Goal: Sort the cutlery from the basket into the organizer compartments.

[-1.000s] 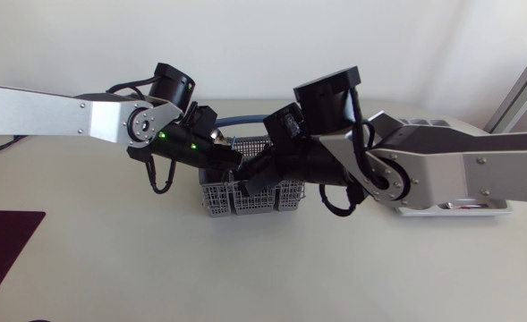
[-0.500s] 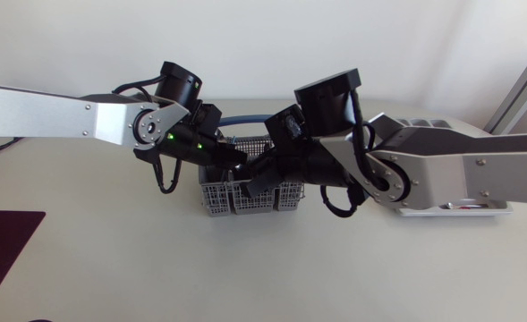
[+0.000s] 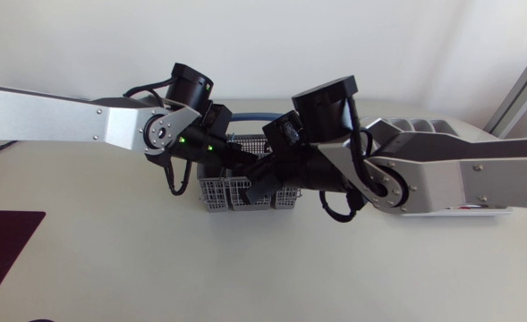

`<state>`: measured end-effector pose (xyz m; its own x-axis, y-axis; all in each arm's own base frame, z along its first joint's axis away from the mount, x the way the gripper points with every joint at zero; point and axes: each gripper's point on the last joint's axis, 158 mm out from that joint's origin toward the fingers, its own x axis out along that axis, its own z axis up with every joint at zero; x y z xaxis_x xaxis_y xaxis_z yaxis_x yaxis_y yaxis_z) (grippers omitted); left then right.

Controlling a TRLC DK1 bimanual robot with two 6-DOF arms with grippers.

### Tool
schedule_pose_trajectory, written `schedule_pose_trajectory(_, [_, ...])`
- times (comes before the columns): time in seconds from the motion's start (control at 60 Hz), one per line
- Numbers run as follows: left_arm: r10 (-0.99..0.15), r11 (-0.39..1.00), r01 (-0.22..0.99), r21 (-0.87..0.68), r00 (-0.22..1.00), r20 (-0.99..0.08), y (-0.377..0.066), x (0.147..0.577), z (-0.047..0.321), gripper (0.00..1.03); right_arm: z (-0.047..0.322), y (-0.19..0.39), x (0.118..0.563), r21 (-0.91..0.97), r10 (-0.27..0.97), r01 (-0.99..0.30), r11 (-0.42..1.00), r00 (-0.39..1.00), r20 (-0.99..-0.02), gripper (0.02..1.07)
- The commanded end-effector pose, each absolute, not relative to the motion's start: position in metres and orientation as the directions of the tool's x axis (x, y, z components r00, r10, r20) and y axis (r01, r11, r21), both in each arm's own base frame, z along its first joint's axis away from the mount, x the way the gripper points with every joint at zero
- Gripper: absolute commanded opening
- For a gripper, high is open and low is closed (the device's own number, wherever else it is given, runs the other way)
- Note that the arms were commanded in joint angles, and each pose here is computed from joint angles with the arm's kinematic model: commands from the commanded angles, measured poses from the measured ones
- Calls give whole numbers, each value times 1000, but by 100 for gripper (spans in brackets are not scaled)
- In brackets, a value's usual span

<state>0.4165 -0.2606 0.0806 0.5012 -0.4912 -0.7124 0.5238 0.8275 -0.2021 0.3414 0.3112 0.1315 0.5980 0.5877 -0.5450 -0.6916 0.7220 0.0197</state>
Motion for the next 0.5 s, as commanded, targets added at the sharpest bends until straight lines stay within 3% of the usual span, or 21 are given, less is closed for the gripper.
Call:
schedule_pose_trajectory(0.0, [-475, 831, 524, -184, 499, -724, -252, 410, 73, 4, 136, 311, 339, 22, 596, -690, 723, 608, -524, 50])
schedule_pose_trajectory(0.2, [-478, 837, 513, -191, 514, -712, -248, 412, 73, 4, 134, 315, 336, 12, 597, -697, 717, 605, -527, 50])
schedule_pose_trajectory(0.483, [-476, 842, 502, -196, 519, -710, -253, 415, 81, 24, 133, 316, 336, 9, 595, -696, 718, 607, -526, 50])
